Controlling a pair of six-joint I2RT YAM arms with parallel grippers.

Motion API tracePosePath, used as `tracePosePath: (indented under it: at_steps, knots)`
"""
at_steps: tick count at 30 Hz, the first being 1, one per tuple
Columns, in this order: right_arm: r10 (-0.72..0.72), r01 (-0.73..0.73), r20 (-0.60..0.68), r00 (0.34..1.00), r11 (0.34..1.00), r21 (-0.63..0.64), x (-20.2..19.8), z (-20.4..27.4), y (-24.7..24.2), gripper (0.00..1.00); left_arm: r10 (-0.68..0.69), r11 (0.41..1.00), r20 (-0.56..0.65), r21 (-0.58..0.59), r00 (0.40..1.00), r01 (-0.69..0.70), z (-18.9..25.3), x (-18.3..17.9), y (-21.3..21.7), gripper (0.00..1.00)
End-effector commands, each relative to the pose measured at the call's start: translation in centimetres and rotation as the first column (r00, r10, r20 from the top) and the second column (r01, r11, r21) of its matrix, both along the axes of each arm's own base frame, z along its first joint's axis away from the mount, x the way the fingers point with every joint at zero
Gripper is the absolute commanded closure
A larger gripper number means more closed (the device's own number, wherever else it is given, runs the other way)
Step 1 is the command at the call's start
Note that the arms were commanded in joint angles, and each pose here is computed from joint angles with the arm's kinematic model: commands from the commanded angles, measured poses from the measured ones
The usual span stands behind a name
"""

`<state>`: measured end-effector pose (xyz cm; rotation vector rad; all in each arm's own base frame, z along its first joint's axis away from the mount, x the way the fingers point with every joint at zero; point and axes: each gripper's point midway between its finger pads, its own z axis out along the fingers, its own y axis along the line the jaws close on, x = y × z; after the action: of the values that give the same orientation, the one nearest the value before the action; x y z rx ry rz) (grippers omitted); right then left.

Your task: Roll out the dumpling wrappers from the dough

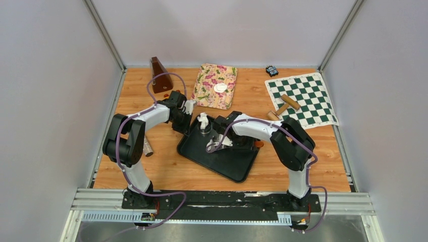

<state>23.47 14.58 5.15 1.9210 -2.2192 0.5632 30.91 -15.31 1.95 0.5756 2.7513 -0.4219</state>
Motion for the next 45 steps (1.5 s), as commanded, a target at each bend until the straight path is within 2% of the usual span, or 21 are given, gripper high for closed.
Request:
tracePosePath:
  at_steps: [1,5,9,17,27,28,29,31,35,40,43,45]
  knots:
    - [0.003,-0.007,0.108,0.994,1.000,0.029,1.1,0.2,1.2,1.00,0.012,0.999,-0.004,0.036,1.000,-0.012,-0.8,-0.3,0.6,1.00]
    - [-0.005,0.000,0.125,0.992,0.999,0.039,1.0,-0.2,1.1,1.00,0.011,0.999,-0.004,0.036,1.000,-0.011,-0.8,-0.3,0.6,1.00]
    - [0.011,-0.010,0.150,0.989,1.000,-0.010,0.6,0.5,-0.5,1.00,0.010,0.999,0.000,0.036,1.000,-0.010,-0.7,-0.4,0.6,1.00]
    - [0.005,-0.001,0.132,0.991,1.000,-0.030,-1.0,1.2,-2.7,1.00,0.013,0.999,-0.002,0.042,1.000,-0.013,-0.8,-0.3,0.7,1.00]
    - [0.002,0.003,0.128,0.992,0.999,-0.038,0.4,1.4,-1.2,1.00,0.008,0.999,0.035,0.044,0.999,-0.010,0.1,0.2,0.8,1.00]
    - [0.003,0.002,0.132,0.991,0.999,-0.033,0.6,1.6,-1.0,1.00,0.006,0.999,0.041,0.040,0.999,-0.007,0.4,0.3,0.7,0.98]
    - [0.000,0.004,0.138,0.990,1.000,-0.025,0.8,1.7,-0.8,1.00,0.004,0.999,0.054,0.033,0.999,-0.006,0.9,0.4,0.6,0.87]
    - [-0.003,0.006,0.137,0.991,1.000,-0.020,0.8,1.8,-0.8,1.00,0.000,1.000,0.072,0.021,0.997,-0.002,1.5,0.4,0.5,0.75]
    - [-0.011,0.015,0.130,0.991,0.999,-0.030,0.6,1.7,-1.2,1.00,-0.001,1.000,0.076,0.008,0.997,0.000,1.7,0.4,0.3,0.64]
    - [-0.007,0.013,0.113,0.994,0.999,-0.051,0.1,1.5,-1.8,1.00,-0.008,1.000,0.074,-0.015,0.997,0.009,2.0,0.3,-0.1,0.60]
    - [-0.007,0.014,0.099,0.995,0.997,-0.070,0.0,1.1,-2.1,1.00,-0.014,0.999,0.079,-0.035,0.997,0.017,2.2,0.2,-0.4,0.62]
    - [-0.008,0.015,0.093,0.996,0.997,-0.071,0.1,1.1,-2.0,1.00,-0.016,0.999,0.083,-0.039,0.996,0.019,2.5,0.3,-0.5,0.57]
